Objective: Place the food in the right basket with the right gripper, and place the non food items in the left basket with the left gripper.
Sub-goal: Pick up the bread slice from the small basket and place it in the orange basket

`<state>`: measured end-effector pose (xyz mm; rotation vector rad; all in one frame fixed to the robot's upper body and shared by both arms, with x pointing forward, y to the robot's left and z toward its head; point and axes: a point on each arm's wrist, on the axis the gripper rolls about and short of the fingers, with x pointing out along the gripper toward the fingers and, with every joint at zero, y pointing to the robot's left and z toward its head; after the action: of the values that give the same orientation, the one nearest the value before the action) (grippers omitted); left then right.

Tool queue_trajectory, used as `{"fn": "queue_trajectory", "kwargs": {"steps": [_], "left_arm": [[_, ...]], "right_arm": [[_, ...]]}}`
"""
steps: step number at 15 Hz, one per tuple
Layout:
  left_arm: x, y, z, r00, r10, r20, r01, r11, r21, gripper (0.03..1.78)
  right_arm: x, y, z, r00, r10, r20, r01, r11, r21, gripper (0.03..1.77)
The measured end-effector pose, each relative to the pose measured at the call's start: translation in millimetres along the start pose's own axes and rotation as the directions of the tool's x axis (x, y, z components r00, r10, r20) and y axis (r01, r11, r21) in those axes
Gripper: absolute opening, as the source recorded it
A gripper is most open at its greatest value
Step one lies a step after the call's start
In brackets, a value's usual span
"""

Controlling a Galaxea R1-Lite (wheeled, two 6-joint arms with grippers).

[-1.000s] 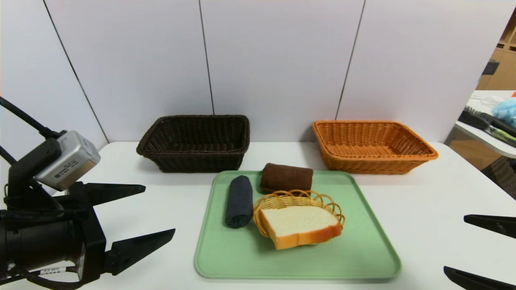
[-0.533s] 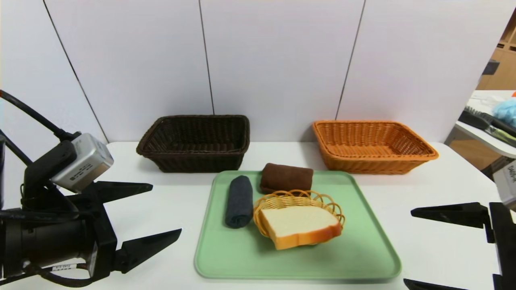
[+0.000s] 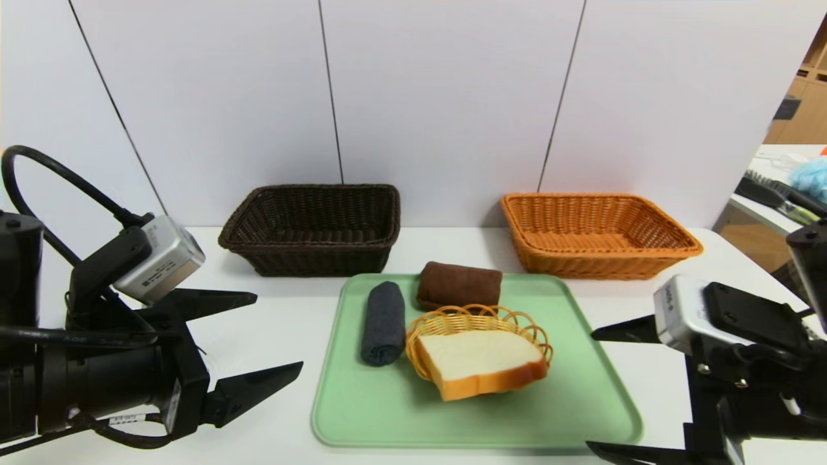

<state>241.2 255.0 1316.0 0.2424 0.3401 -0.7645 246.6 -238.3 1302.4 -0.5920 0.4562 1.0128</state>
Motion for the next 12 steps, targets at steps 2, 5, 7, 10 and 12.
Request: {"fn": "queue_trajectory", "kwargs": {"steps": [2, 5, 7, 10, 12], "left_arm": [[2, 1, 0, 1.000, 0.000, -0.005, 0.000, 1.000, -0.001, 1.69], [3, 1, -1, 1.000, -0.003, -0.011, 0.003, 1.000, -0.006, 1.69], [4, 1, -1, 1.000, -0.003, -0.013, 0.003, 1.000, -0.007, 1.69], [4, 1, -1, 1.000, -0.003, -0.012, 0.003, 1.000, -0.006, 1.69], [4, 1, -1, 1.000, -0.003, -0.012, 0.003, 1.000, -0.007, 1.69]], "right_arm": [[16, -3, 8, 1.000, -0.008, 0.003, 0.008, 1.000, -0.029, 1.71], [42, -6, 21, 0.998, -0.038, 0.041, 0.041, 0.997, -0.072, 1.71], [56, -6, 24, 0.998, -0.047, 0.038, 0.050, 0.995, -0.087, 1.71], [70, -4, 24, 1.000, -0.029, 0.010, 0.029, 0.995, -0.095, 1.71], [74, -5, 24, 1.000, -0.022, 0.000, 0.022, 0.995, -0.095, 1.71]]}}
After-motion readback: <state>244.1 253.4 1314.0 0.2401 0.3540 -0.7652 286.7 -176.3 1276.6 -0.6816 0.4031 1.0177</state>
